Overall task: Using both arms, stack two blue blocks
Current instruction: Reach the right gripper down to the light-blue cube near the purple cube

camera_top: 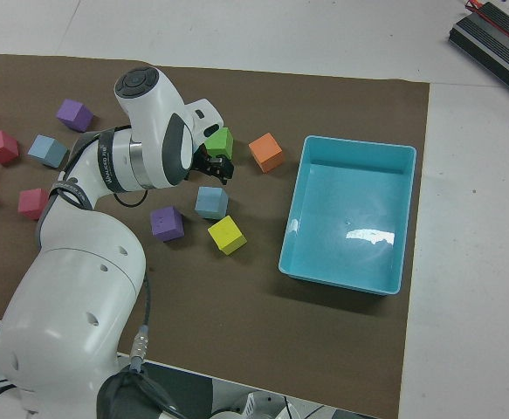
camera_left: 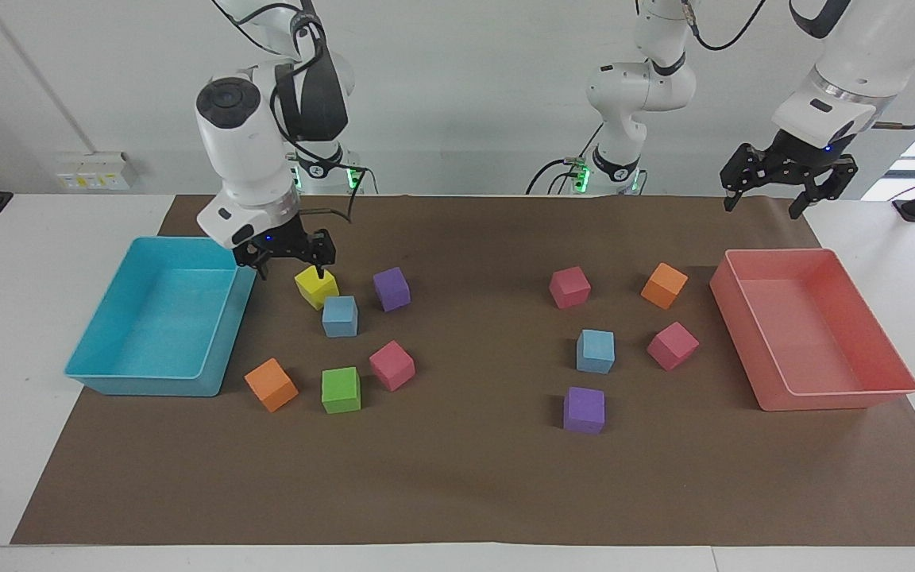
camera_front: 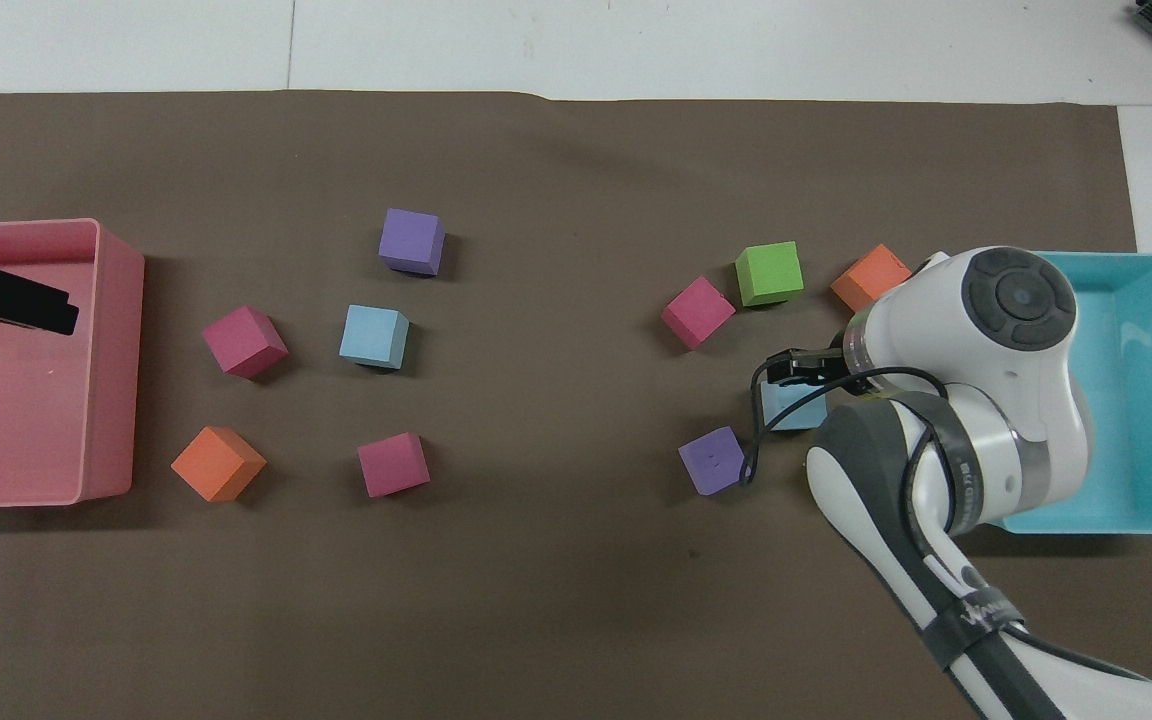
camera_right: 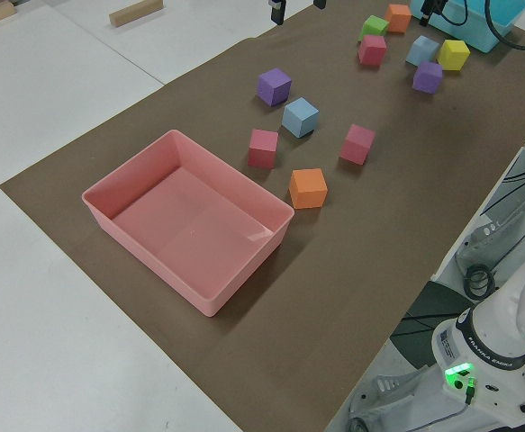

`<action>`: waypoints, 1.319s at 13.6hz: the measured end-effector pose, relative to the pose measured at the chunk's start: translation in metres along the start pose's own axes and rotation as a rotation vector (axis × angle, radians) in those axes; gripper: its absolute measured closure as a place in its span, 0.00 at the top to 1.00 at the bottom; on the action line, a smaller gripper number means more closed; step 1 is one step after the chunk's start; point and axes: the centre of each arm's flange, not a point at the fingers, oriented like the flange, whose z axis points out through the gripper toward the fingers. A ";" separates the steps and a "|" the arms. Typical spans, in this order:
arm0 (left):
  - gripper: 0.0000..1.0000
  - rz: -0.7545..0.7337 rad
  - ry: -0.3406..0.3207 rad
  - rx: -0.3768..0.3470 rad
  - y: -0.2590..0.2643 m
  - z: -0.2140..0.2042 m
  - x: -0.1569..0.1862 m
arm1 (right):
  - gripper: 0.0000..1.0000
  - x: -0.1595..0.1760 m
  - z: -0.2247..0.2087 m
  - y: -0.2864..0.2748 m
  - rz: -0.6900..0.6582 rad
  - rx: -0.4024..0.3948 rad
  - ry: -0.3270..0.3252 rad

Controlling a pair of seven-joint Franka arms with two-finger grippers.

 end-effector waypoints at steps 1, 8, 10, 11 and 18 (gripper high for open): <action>1.00 0.000 0.000 0.000 0.000 0.000 0.000 | 1.00 -0.001 0.006 0.000 0.005 0.008 0.004; 1.00 0.000 0.000 0.000 0.000 0.000 0.000 | 1.00 -0.011 0.046 0.002 0.000 0.010 0.011; 1.00 0.000 0.000 0.000 0.000 0.000 0.000 | 1.00 -0.014 0.053 -0.003 -0.010 0.011 0.015; 1.00 0.000 0.000 0.000 0.000 0.000 0.000 | 1.00 -0.015 0.057 -0.005 -0.016 0.009 0.010; 1.00 0.000 0.000 0.000 0.000 0.000 0.000 | 1.00 -0.023 0.085 0.001 -0.065 0.003 0.001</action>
